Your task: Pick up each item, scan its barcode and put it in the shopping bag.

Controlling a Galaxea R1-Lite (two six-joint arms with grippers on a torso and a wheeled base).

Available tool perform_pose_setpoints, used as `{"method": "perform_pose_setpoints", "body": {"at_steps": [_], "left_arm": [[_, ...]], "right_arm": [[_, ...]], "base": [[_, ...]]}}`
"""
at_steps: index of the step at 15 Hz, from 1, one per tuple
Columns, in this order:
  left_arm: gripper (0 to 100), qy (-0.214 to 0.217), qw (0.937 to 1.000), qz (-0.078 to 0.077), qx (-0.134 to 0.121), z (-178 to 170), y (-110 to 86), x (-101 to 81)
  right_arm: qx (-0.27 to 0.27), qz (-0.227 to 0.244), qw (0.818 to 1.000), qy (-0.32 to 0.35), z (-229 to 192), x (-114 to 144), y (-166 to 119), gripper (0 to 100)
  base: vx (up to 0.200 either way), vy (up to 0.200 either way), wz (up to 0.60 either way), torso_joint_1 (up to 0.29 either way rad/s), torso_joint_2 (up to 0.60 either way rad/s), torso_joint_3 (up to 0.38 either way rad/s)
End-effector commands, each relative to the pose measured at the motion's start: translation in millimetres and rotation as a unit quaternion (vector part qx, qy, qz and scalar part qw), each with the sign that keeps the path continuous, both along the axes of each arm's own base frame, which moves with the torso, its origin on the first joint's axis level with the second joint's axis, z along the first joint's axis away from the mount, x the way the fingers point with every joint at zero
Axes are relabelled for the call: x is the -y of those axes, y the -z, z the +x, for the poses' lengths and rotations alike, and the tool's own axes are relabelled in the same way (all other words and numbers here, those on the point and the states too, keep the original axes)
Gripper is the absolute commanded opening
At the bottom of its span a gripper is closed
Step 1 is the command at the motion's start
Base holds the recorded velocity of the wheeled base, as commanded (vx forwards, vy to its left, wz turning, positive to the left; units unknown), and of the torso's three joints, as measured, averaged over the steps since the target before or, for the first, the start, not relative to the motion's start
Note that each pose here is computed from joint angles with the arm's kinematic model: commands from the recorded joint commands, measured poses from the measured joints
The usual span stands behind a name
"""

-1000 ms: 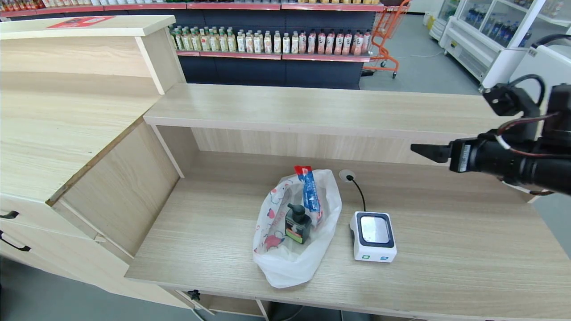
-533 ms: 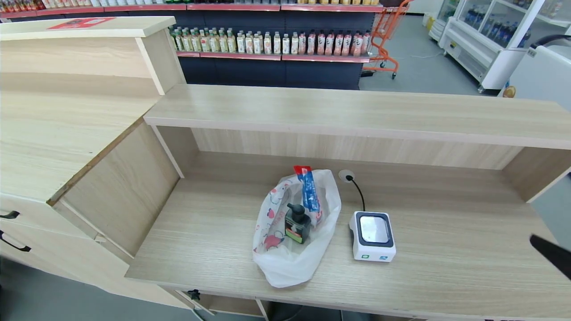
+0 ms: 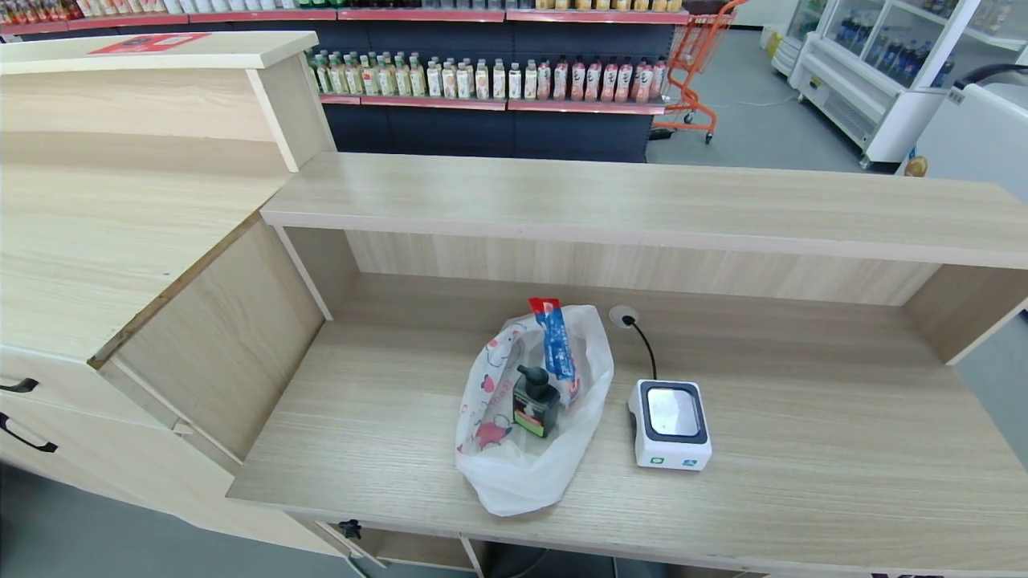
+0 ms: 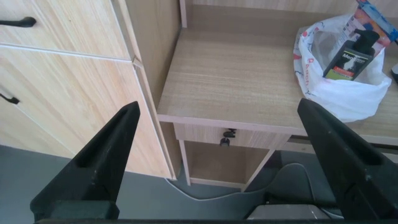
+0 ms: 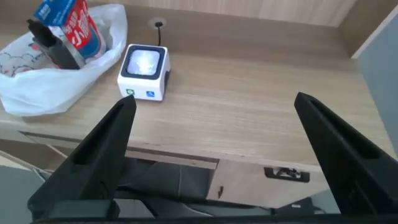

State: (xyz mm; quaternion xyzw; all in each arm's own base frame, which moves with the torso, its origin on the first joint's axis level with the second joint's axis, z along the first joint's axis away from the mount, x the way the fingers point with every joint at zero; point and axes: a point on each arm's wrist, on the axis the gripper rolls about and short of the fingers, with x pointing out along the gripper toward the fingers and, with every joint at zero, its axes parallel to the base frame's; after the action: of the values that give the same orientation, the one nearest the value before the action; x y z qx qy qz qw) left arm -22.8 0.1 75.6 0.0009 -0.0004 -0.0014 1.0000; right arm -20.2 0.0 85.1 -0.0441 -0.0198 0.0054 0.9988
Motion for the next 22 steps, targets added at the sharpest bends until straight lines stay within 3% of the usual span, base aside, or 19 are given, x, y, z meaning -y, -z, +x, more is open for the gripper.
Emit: {"method": "perform_pose_setpoints", "body": {"at_steps": [1,3,10,19,22], "left_arm": [[100,-0.001,1.0,0.0,0.0,0.1,-0.1,0.0],[100,-0.001,1.0,0.0,0.0,0.0,0.0,0.0],[100,0.0,1.0,0.001,0.0,0.1,-0.1,0.1],[100,0.0,1.0,0.002,0.0,0.0,0.0,0.0],[100,0.0,1.0,0.001,0.0,0.0,0.0,0.0]], "right_arm": [[0.016,0.014,1.0,0.0,-2.9,0.0,2.2,100],[-0.015,0.036,0.999,0.0,-2.6,-0.1,8.5,100],[-0.017,0.042,0.999,0.001,-2.6,-0.1,9.0,100],[-0.017,0.043,0.999,0.001,-2.6,-0.1,9.0,100],[-0.017,0.043,0.999,0.001,-2.6,-0.1,9.0,100]], "base": [[0.0,0.0,0.0,0.0,0.0,0.0],[0.0,0.0,0.0,0.0,0.0,0.0],[0.0,0.0,0.0,0.0,0.0,0.0],[0.0,-0.2,0.0,0.001,0.0,0.002],[0.0,0.0,0.0,0.0,0.0,0.0]]}}
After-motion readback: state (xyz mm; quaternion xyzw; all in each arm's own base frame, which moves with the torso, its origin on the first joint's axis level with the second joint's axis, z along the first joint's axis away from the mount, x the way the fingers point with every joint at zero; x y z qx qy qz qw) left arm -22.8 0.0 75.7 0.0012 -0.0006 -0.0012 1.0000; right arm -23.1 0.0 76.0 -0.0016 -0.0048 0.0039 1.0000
